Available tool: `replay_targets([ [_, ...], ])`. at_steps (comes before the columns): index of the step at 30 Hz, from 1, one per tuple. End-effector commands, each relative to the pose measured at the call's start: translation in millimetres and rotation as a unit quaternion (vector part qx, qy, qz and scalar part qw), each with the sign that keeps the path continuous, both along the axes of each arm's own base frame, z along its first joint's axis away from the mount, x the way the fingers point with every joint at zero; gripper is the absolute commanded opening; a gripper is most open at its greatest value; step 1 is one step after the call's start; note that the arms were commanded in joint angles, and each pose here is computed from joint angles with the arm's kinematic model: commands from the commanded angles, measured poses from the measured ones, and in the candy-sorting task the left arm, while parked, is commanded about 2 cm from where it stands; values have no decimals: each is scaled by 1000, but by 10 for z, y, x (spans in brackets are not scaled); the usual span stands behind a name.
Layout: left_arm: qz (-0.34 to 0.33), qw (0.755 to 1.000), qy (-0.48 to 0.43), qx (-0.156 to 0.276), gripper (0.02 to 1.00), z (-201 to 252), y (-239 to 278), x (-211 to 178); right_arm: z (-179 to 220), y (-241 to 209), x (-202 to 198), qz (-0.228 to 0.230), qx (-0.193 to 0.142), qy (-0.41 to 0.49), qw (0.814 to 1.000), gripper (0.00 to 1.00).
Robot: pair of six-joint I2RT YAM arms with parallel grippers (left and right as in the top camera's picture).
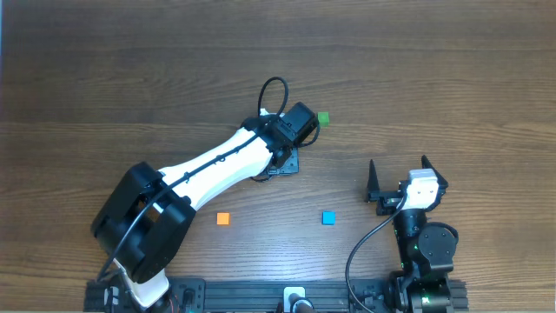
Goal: Stack Cubes
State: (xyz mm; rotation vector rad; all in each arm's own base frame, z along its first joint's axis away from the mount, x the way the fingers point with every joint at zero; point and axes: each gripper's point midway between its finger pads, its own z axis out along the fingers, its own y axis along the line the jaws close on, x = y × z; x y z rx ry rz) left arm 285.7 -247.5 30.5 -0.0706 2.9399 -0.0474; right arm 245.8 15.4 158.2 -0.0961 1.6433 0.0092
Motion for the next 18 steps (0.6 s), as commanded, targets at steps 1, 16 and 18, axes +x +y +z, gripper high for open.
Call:
replay_targets([
  [1, 6, 1000, 9, 3, 325, -65, 20, -34, -14, 2, 0, 2, 0, -1, 1000, 991],
  [16, 6, 1000, -9, -15, 998, 62, -28, 16, -14, 2, 0, 2, 0, -1, 1000, 991],
  [18, 4, 999, -25, -30, 998, 226, -45, 34, -14, 2, 0, 2, 0, -1, 1000, 991],
])
